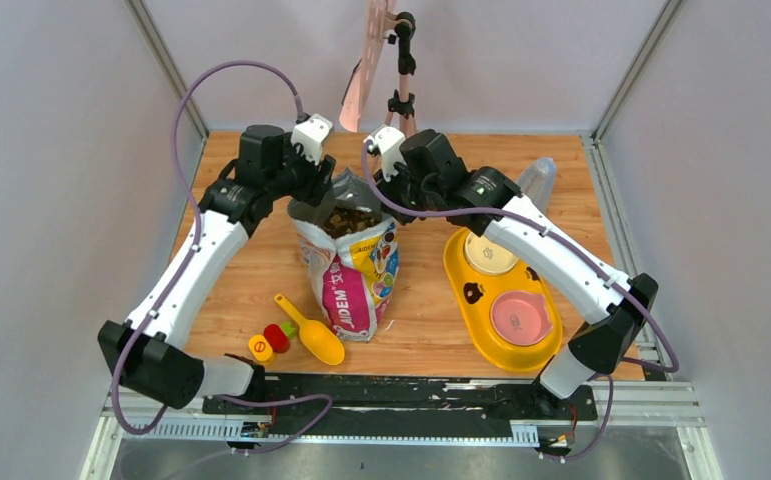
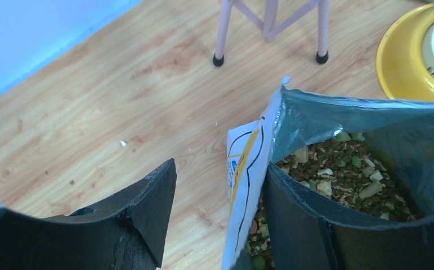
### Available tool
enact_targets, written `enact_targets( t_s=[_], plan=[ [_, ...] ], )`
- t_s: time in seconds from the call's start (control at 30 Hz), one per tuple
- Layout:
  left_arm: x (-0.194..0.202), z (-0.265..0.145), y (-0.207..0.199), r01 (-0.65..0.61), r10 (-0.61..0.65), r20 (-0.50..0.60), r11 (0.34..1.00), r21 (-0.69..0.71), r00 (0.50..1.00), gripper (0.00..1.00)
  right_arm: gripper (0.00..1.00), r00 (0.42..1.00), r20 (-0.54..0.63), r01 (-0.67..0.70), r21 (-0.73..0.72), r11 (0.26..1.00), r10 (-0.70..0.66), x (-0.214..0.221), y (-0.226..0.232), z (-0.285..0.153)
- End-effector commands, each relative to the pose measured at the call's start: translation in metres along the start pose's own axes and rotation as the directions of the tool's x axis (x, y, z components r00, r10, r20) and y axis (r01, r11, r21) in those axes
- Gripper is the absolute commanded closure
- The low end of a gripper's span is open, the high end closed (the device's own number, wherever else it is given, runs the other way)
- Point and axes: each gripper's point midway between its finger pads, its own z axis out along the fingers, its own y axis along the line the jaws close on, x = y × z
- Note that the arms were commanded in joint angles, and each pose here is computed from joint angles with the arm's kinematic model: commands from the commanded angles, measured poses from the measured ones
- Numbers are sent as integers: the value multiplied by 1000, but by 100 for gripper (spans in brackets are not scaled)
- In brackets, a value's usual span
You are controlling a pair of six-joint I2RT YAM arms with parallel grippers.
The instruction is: Serve the pet food
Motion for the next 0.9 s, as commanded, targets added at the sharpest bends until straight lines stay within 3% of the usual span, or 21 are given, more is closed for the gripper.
enact_targets(
  t_s=[0.0,0.23,0.37,0.43,0.5,0.57,0.63,0.77,0.87],
  plan=[
    [-46,-28,-9,-130,117,199,990,54,973,34,100,993,113,20,56,998,-26,-29,-13,-26],
    [-25,-12,-32,-234,210,127,946,223,969,35,100,993,113,21,13,1000,-22,-32,-6,-19],
    [-15,6,-32,-180,170,61,952,246,984,36,100,994,106,20,0,1000,-20,-31,-3,-15],
    [-15,13,-23,-153,147,46,968,200,988,43,100,994,103,28,1,1000,-28,-30,-4,-15],
    [-22,12,-17,-150,140,68,976,160,988,57,100,993,101,54,16,998,-55,-28,-7,-17],
    [-32,6,-12,-159,147,98,979,127,984,73,100,991,104,82,51,995,-87,-29,-16,-21],
    [-40,-2,-2,-172,165,111,983,62,980,96,100,989,114,86,80,993,-94,-32,-31,-28],
    [-53,-22,43,-109,134,120,975,-194,984,100,100,991,114,43,233,972,-71,-35,-76,-39],
    [-59,-33,52,-27,68,155,967,-252,986,100,100,992,114,28,263,964,-60,-36,-85,-41]
  ],
)
